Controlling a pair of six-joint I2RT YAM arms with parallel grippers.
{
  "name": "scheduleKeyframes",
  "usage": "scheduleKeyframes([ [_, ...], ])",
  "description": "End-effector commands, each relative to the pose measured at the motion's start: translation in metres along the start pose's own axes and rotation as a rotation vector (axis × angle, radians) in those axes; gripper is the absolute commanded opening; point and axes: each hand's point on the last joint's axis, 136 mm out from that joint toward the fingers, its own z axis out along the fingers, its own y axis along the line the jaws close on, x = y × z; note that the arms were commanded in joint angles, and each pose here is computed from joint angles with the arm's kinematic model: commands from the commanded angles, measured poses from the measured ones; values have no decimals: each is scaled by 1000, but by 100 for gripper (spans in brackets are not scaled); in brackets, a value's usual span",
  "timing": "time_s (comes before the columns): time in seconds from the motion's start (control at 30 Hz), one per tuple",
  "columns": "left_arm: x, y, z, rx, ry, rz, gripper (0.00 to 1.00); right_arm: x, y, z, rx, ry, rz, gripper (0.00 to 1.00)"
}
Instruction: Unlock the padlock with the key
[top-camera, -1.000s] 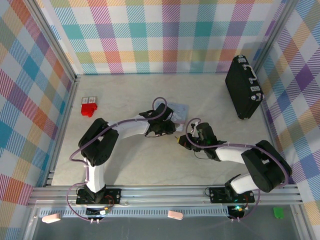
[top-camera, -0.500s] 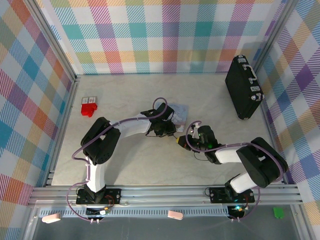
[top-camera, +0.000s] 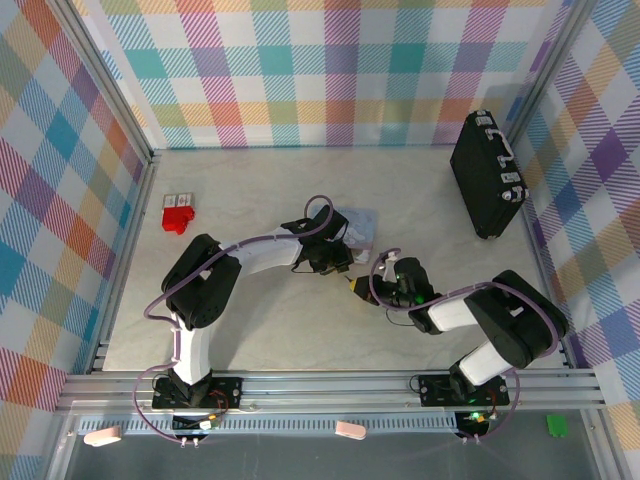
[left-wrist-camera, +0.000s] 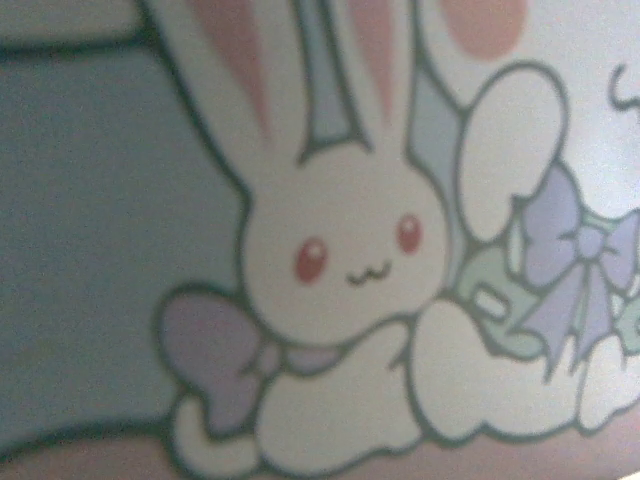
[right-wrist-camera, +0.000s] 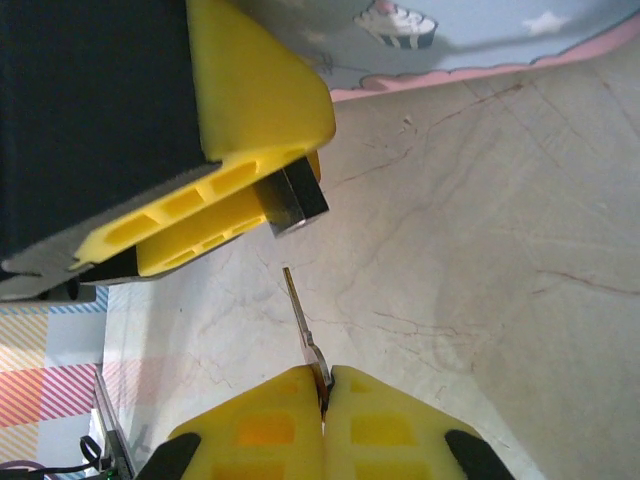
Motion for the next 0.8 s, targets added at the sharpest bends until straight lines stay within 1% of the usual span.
scheduleKeyframes([
  [0.0, -13, -17, -12, 68, -34, -26, 14, -2, 4, 1, -24, -25, -20, 0],
  [0.17, -11, -17, -13, 74, -24, -42, 14, -4, 4, 2, -36, -42, -20, 0],
  [0.27, -15, -24, -15, 109, -37, -48, 14, -7, 3, 2, -36, -67, -18, 0],
  [0.6, -17, -26, -17, 138, -28, -84, 14, -18, 0, 0, -38, -147, -29, 0],
  [0.77, -17, -25, -17, 147, -22, -99, 14, -19, -1, -2, -37, -162, -40, 0],
])
